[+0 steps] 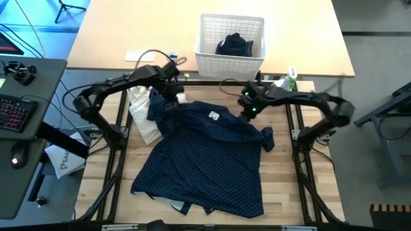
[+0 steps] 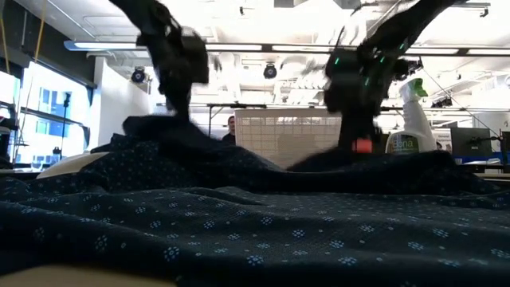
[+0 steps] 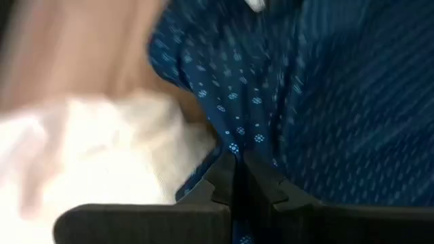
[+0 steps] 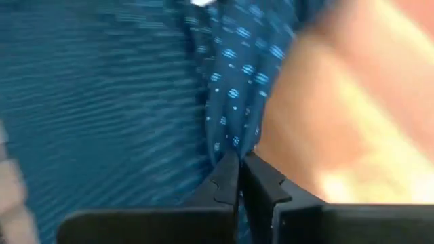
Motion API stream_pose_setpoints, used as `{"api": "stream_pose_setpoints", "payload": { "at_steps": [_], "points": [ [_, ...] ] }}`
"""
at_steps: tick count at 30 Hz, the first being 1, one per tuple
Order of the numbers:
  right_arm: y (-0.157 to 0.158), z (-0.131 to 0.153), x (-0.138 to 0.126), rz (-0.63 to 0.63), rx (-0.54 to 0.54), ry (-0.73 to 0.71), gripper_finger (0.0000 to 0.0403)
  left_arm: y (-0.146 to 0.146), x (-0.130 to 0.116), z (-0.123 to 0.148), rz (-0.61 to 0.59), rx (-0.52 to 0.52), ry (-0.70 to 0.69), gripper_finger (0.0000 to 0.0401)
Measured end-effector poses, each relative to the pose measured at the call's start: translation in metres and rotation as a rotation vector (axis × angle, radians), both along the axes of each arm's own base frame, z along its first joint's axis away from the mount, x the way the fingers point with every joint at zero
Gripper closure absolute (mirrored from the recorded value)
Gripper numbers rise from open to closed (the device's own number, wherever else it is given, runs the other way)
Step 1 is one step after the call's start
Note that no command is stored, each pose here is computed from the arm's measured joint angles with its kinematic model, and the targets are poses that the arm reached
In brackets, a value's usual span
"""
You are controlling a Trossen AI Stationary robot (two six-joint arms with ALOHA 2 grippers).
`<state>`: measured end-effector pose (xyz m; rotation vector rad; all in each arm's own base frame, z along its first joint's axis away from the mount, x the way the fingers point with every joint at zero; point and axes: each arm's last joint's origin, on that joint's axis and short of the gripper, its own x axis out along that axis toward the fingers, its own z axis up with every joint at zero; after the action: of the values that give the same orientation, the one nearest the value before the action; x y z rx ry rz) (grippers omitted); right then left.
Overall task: Fold Laundry from Bin
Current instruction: Fold the blue polo shirt
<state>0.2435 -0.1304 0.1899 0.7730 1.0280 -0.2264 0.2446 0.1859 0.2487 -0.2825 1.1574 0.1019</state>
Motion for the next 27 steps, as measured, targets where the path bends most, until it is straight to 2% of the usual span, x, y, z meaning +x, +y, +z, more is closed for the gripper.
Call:
{"api": "stream_pose_setpoints", "payload": {
  "at_steps": [2,4,6,8,11,13,16,20,27],
  "points": [
    [0.007,0.024,-0.008,0.068,0.058,-0.133,0.0400,0.000,-0.001,0.023,0.013,0.051,-0.071,0.0399],
    [0.012,0.045,-0.017,0.113,0.065,-0.247,0.0399,0.002,-0.003,0.042,0.035,0.102,-0.139,0.0400],
    [0.010,0.060,-0.028,0.047,-0.066,-0.252,0.0401,0.008,-0.006,0.055,0.089,0.176,-0.198,0.0400],
    [0.005,0.068,-0.037,-0.127,-0.282,-0.165,0.0401,0.017,-0.008,0.060,0.156,0.241,-0.232,0.0400],
    [-0.003,0.076,-0.044,-0.363,-0.537,-0.051,0.0401,0.033,-0.008,0.055,0.245,0.280,-0.234,0.0400],
    [-0.008,0.077,-0.046,-0.435,-0.617,-0.015,0.0402,0.043,-0.004,0.045,0.296,0.290,-0.208,0.0400],
    [-0.017,0.076,-0.043,-0.450,-0.671,-0.022,0.0401,0.053,0.004,0.030,0.331,0.327,-0.164,0.0401],
    [-0.029,0.067,-0.037,-0.438,-0.700,-0.006,0.0401,0.064,0.017,0.019,0.369,0.407,-0.174,0.0401],
    [-0.053,0.046,-0.030,-0.468,-0.844,0.145,0.0400,0.081,0.024,0.010,0.471,0.557,-0.149,0.0400]
  ]
}}
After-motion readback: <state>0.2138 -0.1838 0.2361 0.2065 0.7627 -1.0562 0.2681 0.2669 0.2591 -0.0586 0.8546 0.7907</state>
